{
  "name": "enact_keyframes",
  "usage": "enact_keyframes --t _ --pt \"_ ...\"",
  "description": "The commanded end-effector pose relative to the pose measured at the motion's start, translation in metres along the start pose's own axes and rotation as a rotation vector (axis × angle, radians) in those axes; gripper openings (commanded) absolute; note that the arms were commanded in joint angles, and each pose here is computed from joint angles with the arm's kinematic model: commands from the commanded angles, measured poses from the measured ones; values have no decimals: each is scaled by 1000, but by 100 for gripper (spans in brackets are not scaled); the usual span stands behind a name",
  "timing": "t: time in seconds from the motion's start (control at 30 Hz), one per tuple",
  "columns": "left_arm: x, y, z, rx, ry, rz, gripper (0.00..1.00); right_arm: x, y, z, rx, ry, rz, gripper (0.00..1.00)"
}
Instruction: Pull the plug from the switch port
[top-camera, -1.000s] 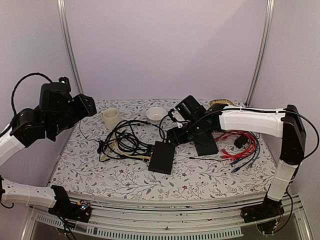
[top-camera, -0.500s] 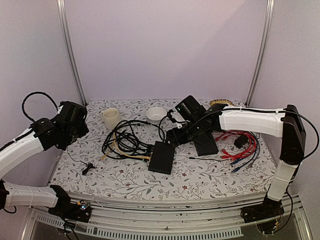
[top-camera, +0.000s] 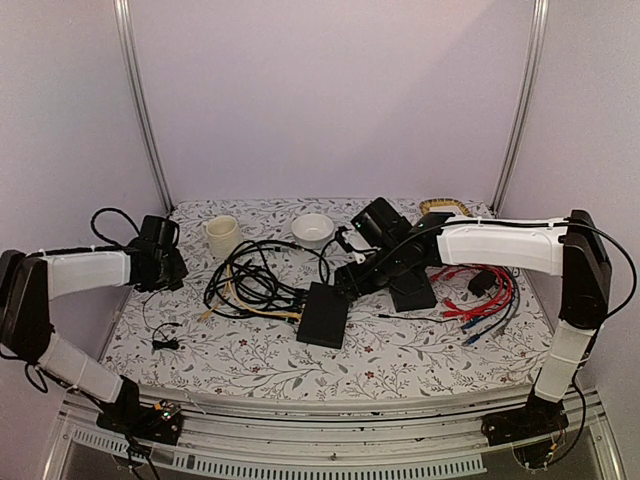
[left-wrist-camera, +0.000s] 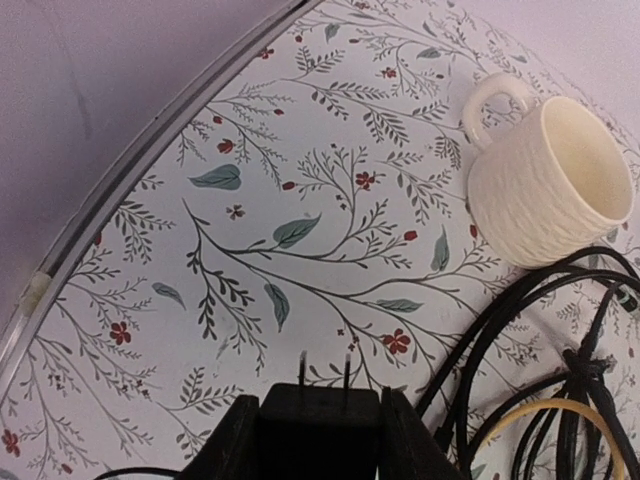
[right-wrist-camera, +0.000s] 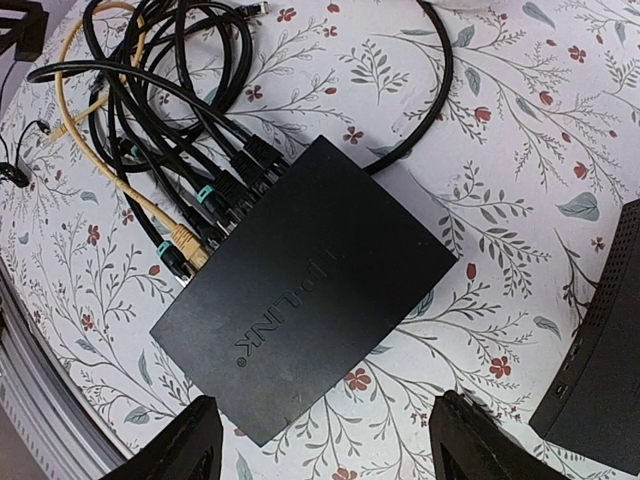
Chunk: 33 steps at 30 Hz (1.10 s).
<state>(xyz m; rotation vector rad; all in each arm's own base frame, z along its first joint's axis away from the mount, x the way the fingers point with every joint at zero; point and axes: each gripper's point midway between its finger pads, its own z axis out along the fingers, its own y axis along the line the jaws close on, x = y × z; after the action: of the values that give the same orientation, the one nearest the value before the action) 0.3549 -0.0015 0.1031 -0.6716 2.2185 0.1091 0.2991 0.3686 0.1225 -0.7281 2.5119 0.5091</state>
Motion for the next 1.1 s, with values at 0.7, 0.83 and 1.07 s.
enact_keyframes --t 0.7,0.83,1.07 --pt "4 -14 90 31 228 -108 62 7 -8 10 0 28 6 75" --pt "-4 -18 80 54 213 -140 69 4 -7 11 -4 19 12 75" --pt "-30 -26 32 175 124 -293 71 0 -2 9 -38 -7 43 75"
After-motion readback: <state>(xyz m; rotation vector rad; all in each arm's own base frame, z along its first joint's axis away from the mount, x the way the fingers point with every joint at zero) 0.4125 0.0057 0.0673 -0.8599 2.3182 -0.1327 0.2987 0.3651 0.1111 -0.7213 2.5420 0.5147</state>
